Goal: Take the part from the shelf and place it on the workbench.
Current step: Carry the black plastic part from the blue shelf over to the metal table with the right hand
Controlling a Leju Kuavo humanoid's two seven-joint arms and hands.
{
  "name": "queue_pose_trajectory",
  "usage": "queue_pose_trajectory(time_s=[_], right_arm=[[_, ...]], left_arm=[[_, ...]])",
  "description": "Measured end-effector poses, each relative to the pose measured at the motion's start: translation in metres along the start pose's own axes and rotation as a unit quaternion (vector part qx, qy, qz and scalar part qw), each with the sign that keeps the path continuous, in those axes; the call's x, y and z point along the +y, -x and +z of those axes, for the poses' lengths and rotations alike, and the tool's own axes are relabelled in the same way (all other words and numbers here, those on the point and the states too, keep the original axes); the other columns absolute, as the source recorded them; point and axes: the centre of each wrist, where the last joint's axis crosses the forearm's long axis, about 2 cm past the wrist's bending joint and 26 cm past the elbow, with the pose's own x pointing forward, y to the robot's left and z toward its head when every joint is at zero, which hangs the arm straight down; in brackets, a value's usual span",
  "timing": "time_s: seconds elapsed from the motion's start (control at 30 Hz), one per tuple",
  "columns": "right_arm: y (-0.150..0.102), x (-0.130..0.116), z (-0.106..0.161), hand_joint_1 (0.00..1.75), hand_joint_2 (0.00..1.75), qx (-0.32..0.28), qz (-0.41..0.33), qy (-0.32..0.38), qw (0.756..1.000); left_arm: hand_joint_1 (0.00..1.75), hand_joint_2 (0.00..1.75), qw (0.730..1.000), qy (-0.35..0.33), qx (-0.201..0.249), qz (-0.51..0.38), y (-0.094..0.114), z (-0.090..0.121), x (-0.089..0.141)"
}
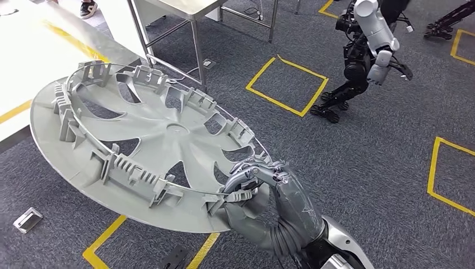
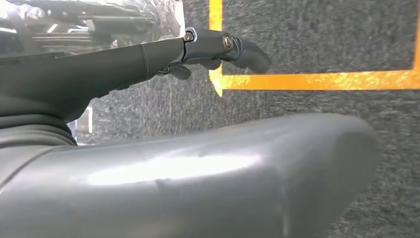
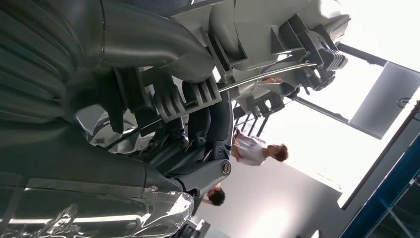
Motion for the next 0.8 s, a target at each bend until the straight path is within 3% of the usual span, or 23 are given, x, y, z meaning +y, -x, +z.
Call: queue_pose_trajectory(time_s=[0.8], right_arm=[[0.0011, 0.0000, 0.0008, 1.75, 1.75, -0.001, -0.001, 0.002, 1.000]], left_arm=[[0.00, 1.75, 1.000, -0.003, 0.001, 0.001, 0.0003, -0.0003, 0.0021]])
